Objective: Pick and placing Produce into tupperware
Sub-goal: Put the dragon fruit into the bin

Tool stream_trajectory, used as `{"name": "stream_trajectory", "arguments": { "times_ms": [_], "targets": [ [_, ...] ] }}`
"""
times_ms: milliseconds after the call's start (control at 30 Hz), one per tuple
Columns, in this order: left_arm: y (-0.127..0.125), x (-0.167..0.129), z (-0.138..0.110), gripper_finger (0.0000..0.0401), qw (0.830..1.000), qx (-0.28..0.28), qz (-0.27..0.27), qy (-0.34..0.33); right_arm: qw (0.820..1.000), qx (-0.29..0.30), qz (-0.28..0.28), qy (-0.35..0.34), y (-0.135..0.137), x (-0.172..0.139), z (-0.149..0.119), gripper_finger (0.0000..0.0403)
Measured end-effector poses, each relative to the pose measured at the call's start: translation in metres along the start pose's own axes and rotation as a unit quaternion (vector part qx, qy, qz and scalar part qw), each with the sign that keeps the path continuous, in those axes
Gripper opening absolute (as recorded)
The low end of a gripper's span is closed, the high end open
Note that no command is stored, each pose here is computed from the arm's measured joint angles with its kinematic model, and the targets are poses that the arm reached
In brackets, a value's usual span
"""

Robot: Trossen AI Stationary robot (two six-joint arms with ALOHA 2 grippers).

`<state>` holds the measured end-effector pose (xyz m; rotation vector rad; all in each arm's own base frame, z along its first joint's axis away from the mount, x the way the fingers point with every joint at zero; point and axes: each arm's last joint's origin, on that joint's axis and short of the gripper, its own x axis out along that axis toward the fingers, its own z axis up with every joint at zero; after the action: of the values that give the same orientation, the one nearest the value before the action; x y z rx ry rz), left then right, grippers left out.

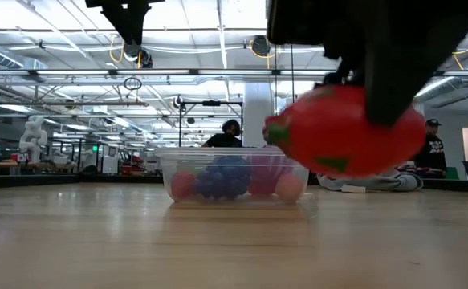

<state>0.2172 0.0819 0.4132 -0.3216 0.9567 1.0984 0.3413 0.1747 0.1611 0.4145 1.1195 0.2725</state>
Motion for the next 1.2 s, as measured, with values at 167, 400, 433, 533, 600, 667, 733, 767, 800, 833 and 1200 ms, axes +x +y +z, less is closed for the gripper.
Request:
{"name": "stream_trajectory", "arguments": {
  "times_ms": [167, 400, 433, 533, 600, 667, 733, 767, 800, 833, 1200],
  "targets": [
    [0.0, 0.0, 0.0, 0.0143, 1.0, 0.002, 0.0, 0.0, 0.999, -0.031, -0.009, 0.009, 0.007, -0.012, 0.014, 0.0229],
    [0.0, 0.0, 0.0, 0.0143, 1.0, 0.003, 0.0, 0.0, 0.997, -0.071, -0.031, 0.012, -0.001, -0.035, 0.043, 0.023],
    [0.0, 0.0, 0.0, 0.0143, 1.0, 0.003, 0.0, 0.0, 0.996, -0.076, -0.035, 0.012, -0.004, -0.038, 0.047, 0.023],
    [0.0, 0.0, 0.0, 0.0143, 1.0, 0.01, 0.0, 0.0, 0.995, -0.089, -0.047, 0.008, -0.016, -0.049, 0.061, 0.023],
    [0.0, 0.0, 0.0, 0.0143, 1.0, 0.015, 0.0, 0.0, 0.994, -0.097, -0.054, 0.003, -0.024, -0.056, 0.07, 0.023],
    [0.0, 0.0, 0.0, 0.0143, 1.0, 0.015, 0.0, 0.0, 0.993, -0.105, -0.061, -0.003, -0.032, -0.065, 0.079, 0.023],
    [0.0, 0.0, 0.0, 0.0143, 1.0, 0.019, 0.0, 0.0, 0.991, -0.112, -0.067, -0.01, -0.04, -0.073, 0.088, 0.023],
    [0.0, 0.0, 0.0, 0.0143, 1.0, 0.022, 0.0, 0.0, 0.991, -0.116, -0.07, -0.015, -0.044, -0.077, 0.092, 0.023],
    [0.0, 0.0, 0.0, 0.0143, 1.0, 0.025, 0.0, 0.0, 0.99, -0.119, -0.072, -0.02, -0.048, -0.081, 0.096, 0.023],
    [0.0, 0.0, 0.0, 0.0143, 1.0, 0.026, 0.0, 0.0, 0.989, -0.122, -0.075, -0.024, -0.052, -0.084, 0.099, 0.0231],
    [0.0, 0.0, 0.0, 0.0143, 0.999, 0.038, 0.0, 0.0, 0.988, -0.115, -0.1, -0.038, -0.088, -0.095, 0.114, 0.0231]
  ]
}}
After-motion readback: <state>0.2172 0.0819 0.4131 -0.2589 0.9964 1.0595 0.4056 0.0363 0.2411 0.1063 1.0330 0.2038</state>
